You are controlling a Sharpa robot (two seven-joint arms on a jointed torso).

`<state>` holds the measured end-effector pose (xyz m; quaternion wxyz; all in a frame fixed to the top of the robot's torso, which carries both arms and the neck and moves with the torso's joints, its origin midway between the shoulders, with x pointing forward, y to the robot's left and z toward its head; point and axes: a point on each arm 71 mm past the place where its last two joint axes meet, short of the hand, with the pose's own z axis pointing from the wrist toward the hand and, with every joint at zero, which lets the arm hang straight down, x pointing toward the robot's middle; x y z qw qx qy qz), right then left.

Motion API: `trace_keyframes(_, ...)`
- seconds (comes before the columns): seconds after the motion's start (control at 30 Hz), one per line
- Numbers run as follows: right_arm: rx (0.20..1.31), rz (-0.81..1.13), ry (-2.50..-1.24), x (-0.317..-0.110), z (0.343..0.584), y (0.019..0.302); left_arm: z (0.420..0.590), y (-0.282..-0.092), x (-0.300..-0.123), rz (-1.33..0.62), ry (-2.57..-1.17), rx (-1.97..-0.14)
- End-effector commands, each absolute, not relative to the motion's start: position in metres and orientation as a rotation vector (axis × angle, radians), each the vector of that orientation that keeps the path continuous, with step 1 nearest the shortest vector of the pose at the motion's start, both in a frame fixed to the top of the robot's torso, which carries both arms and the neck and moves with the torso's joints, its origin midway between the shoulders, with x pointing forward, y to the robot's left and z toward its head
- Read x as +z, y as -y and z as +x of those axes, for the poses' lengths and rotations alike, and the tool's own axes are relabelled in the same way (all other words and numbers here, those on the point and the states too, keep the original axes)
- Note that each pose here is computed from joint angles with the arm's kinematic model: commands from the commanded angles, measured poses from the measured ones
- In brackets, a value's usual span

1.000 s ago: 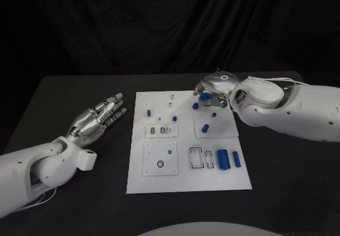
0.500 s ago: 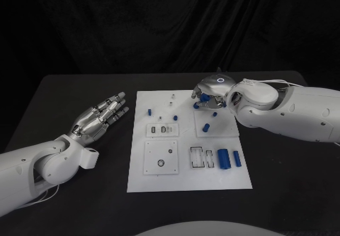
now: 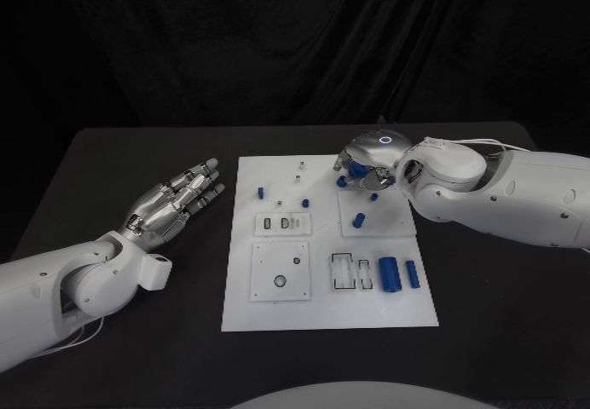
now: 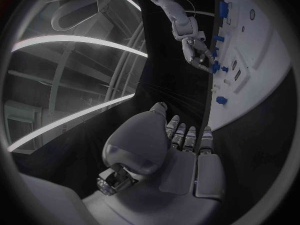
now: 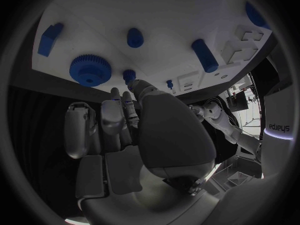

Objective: Assemble the parts on the task board

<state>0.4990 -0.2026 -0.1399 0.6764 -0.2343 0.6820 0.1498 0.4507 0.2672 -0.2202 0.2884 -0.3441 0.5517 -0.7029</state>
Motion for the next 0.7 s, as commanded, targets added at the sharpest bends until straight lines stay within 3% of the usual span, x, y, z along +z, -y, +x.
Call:
trace_keyframes(0.03, 0.346, -0.532, -1.535, -0.1411, 0.4976, 0.2027, 0.45, -0.2684, -0.2081, -0.836, -1.3, -1.985)
trace_keyframes(0.7, 0.362, -0.505, -1.554, -0.1429, 0.4941, 0.2103, 0.4502, -0.2705, -0.2099, -0.843, -1.312, -1.978)
